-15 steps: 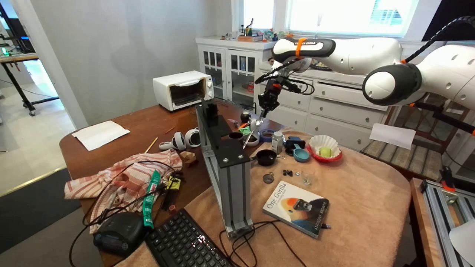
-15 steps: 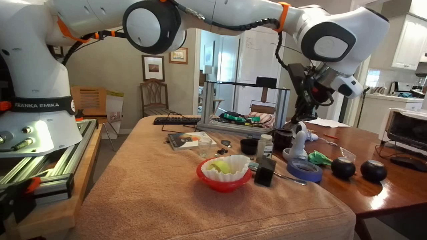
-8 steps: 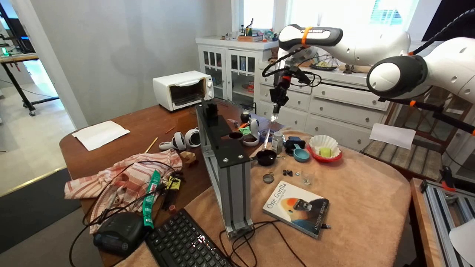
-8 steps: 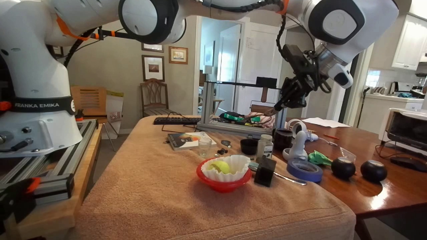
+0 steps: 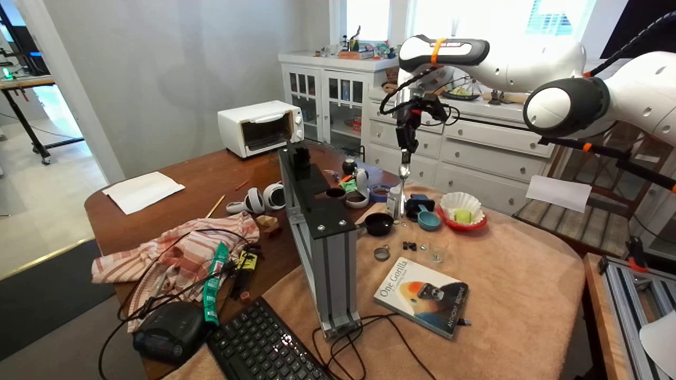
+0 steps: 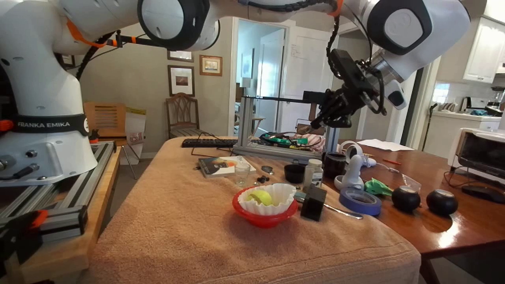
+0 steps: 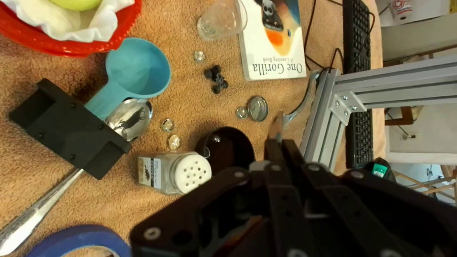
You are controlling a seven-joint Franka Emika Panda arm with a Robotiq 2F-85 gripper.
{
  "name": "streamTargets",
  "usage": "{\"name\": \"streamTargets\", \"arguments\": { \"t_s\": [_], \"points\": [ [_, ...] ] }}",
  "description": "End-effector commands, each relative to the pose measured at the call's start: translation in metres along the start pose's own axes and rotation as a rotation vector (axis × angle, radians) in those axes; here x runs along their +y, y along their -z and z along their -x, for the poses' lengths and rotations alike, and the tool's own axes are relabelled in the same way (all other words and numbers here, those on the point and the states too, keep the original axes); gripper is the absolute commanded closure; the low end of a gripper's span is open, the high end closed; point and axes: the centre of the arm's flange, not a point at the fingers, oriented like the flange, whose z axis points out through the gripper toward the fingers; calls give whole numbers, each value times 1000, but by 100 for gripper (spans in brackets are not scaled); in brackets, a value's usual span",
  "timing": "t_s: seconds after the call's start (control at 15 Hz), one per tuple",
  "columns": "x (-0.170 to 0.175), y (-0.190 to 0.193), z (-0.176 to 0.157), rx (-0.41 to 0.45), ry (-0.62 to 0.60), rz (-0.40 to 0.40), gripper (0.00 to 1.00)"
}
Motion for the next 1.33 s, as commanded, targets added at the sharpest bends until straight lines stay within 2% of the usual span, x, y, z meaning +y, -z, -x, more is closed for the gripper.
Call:
{"name": "streamTargets", "arguments": {
  "t_s": [0.0, 0.2, 0.47, 0.67, 0.8, 0.87, 1.13, 1.2, 1.27],
  "points": [
    [0, 2, 7, 47, -21, -45, 99],
    [23, 25, 48, 99, -89, -127, 99],
    [71, 56, 106, 160, -188, -184, 99],
    [90, 72, 143, 216, -220, -244, 99],
    [103, 86, 150, 267, -249, -272, 99],
    [121, 107, 123, 242, -226, -227, 94],
    [126, 113, 131, 261, -239, -251, 94],
    [124, 113, 130, 259, -238, -252, 99],
    [117, 103, 134, 269, -240, -189, 99]
  ]
}}
